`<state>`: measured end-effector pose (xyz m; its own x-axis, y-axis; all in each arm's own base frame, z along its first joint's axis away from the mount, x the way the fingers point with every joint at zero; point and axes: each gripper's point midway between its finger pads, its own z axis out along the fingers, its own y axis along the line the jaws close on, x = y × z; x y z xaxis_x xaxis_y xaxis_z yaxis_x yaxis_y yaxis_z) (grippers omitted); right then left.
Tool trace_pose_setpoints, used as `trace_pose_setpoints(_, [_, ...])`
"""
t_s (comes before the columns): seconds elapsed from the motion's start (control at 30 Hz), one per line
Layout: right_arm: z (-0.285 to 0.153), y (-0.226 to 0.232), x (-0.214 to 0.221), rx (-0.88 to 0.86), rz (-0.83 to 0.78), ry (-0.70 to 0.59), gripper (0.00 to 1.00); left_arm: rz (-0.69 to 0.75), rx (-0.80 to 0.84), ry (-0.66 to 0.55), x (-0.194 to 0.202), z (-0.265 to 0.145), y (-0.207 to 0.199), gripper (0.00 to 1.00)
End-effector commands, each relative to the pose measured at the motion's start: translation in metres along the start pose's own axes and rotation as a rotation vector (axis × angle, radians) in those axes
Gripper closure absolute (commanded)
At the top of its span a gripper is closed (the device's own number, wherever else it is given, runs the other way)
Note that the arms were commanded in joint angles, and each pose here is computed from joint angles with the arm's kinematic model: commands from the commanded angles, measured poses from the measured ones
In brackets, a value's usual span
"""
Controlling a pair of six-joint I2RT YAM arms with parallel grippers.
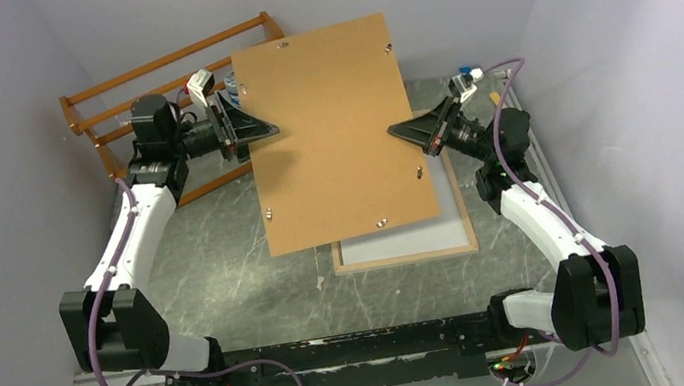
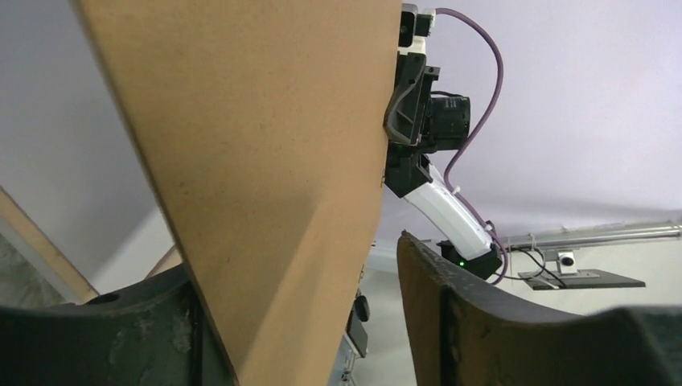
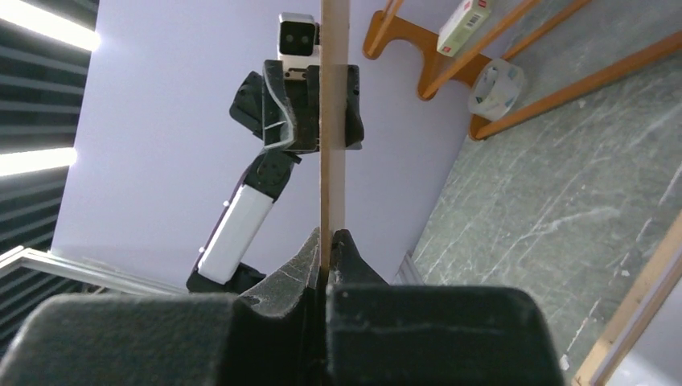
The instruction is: Put the photo into the frame
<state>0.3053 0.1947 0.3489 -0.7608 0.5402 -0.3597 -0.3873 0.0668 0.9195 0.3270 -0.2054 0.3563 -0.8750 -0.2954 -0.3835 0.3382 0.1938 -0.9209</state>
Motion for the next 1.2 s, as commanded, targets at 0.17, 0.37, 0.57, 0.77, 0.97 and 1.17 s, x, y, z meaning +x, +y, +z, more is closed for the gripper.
trace_pose_setpoints(0.17, [-0.032, 0.002, -0.004, -0.083, -0.032, -0.081, 1.0, 0.037, -0.162, 0.019, 0.014, -0.001, 0.056, 0.22])
trace_pose_setpoints(0.37, [-0.061, -0.029, -0.022, 0.018, -0.073, -0.121, 1.0, -0.009, -0.313, 0.022, 0.022, -0.002, 0.111, 0.21])
trace_pose_setpoints(0.57, [-0.071, -0.074, -0.028, 0.191, -0.148, -0.036, 1.0, -0.057, -0.394, 0.01, 0.023, 0.005, 0.164, 0.25])
trace_pose_setpoints(0.77, [-0.09, -0.11, -0.044, 0.314, -0.159, -0.019, 1.0, -0.069, -0.442, 0.025, 0.028, 0.025, 0.202, 0.28])
trace_pose_setpoints(0.97, [-0.095, -0.135, -0.048, 0.37, -0.138, 0.012, 1.0, -0.093, -0.449, 0.081, 0.041, 0.056, 0.234, 0.3])
trace_pose_setpoints(1.17, [-0.096, -0.151, -0.051, 0.408, -0.114, 0.016, 1.0, -0.1, -0.466, 0.14, 0.048, 0.083, 0.263, 0.33])
